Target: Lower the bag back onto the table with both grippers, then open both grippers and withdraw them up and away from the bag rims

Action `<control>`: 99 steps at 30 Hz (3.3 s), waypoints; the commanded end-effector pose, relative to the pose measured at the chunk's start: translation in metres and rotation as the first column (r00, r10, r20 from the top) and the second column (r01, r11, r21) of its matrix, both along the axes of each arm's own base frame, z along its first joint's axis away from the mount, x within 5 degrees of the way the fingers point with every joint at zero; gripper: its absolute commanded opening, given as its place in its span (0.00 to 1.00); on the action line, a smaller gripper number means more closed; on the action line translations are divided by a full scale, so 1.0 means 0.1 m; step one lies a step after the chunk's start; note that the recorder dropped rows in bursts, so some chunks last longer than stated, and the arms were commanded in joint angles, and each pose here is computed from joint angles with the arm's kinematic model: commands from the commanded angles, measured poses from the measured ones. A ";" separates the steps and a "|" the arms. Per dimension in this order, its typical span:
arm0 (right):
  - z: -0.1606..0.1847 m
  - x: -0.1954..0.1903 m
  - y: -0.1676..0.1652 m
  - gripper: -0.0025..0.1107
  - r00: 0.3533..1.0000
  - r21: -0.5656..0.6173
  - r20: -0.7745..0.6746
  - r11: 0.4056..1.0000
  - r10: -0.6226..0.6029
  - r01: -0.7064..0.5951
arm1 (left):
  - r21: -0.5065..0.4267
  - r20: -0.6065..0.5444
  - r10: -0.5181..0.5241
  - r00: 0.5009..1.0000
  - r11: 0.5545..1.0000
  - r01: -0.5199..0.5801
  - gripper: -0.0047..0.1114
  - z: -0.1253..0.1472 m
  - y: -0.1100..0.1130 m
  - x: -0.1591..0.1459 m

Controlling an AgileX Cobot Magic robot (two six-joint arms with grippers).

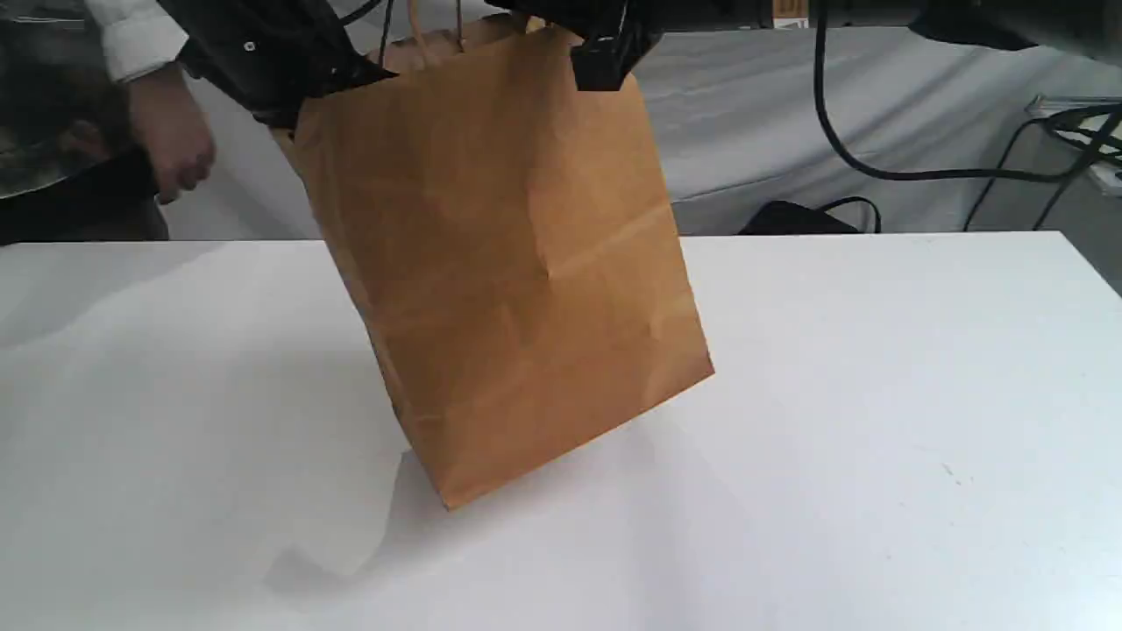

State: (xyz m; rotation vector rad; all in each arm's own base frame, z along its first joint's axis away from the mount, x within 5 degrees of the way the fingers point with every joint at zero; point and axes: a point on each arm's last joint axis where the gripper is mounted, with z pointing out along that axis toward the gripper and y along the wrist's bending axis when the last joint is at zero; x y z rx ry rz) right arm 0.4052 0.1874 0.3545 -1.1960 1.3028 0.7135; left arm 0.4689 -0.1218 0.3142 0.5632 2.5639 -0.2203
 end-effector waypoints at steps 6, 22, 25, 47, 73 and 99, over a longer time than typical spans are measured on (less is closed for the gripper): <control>-0.25 -0.10 0.00 0.02 0.999 -0.060 -0.031 0.998 0.023 -0.025 | -0.036 0.050 0.010 0.999 0.999 -0.008 0.04 0.17 -0.01 -0.01; -0.36 -0.54 -0.14 0.02 0.998 0.001 0.068 1.000 0.001 -0.001 | -0.036 0.050 0.010 0.999 0.999 -0.008 0.04 0.17 -0.01 -0.01; -0.45 -0.51 -0.17 0.02 0.998 -0.027 0.045 0.998 -0.053 0.055 | -0.040 0.047 0.009 0.999 0.999 -0.007 0.04 0.16 -0.01 -0.01; -0.75 -0.54 -0.24 0.02 0.982 0.033 0.072 0.985 -0.173 0.171 | -0.089 -0.010 -0.043 0.999 0.995 0.042 0.04 -0.25 -0.08 0.03; -0.62 -0.54 -0.26 0.71 0.951 0.084 0.236 0.980 -0.198 0.183 | -0.106 0.138 -0.032 0.990 0.993 0.047 0.72 0.27 -0.03 -0.13; -0.21 -1.06 -0.44 0.68 0.932 0.023 0.286 0.974 -0.223 0.226 | -0.066 0.238 0.028 0.971 0.998 -0.013 0.72 1.06 0.18 -0.65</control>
